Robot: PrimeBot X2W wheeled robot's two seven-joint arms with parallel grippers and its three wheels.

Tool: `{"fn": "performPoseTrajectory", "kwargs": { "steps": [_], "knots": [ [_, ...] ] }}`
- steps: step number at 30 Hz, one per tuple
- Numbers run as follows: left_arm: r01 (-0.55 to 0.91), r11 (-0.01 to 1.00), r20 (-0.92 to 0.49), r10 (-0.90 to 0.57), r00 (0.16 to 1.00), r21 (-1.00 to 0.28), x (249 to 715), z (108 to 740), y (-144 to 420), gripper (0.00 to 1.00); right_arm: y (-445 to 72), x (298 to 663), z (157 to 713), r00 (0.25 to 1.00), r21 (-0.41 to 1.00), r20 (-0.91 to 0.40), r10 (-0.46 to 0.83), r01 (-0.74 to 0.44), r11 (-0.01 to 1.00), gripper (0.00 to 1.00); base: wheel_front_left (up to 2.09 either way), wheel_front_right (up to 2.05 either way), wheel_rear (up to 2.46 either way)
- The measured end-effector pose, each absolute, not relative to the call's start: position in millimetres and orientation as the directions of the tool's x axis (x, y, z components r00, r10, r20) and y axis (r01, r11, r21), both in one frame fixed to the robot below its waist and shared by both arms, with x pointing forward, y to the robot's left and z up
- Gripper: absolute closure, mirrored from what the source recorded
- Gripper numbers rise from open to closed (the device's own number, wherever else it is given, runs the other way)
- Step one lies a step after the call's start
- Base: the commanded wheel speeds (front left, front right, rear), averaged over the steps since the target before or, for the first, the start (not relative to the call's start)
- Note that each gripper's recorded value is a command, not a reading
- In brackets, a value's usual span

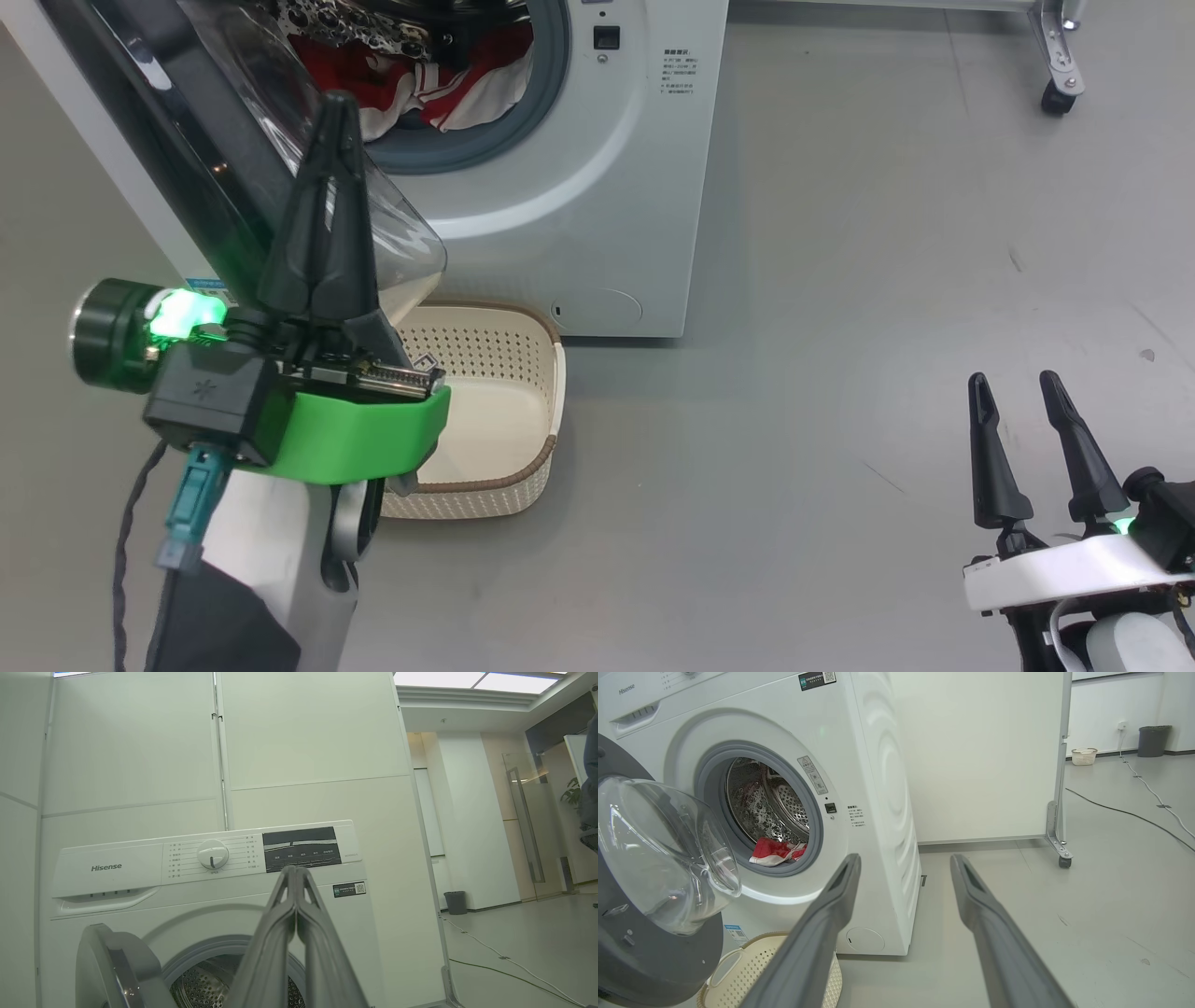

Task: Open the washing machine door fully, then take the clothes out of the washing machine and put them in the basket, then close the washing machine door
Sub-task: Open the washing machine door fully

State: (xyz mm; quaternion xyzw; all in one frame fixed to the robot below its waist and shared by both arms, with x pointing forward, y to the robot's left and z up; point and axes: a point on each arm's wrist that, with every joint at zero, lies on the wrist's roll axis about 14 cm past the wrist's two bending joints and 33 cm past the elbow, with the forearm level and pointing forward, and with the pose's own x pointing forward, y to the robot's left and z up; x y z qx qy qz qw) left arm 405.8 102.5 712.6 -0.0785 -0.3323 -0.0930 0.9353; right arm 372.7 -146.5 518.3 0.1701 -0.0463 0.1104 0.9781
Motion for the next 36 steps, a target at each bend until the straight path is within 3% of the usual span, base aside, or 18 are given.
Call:
{"fn": "performPoseTrajectory", "kwargs": {
  "steps": [10,15,22,36],
  "knots": [
    [0.325,0.944,0.468,-0.266,0.843,-0.05,419.7,659.1,61.6,1.0,-151.2,369.2,517.9,0.975,0.324,0.126,0.185,-0.216,0.921,0.0,0.0,0.0,0.0],
    [0.334,0.938,0.297,-0.294,0.909,-0.092,423.4,605.7,53.8,1.0,-152.5,367.4,517.0,0.976,0.324,0.123,0.18,-0.211,0.922,0.0,0.0,0.0,0.0],
    [0.336,0.929,0.117,-0.321,0.94,-0.157,420.6,552.7,46.0,1.0,-156.3,365.1,515.1,0.979,0.324,0.116,0.169,-0.198,0.925,0.0,0.0,0.0,0.0],
    [0.245,0.933,-0.008,-0.257,0.967,-0.263,426.8,515.8,61.8,1.0,-160.4,360.7,512.2,0.982,0.32,0.105,0.159,-0.185,0.929,0.0,0.0,0.0,0.0]
  ]
}}
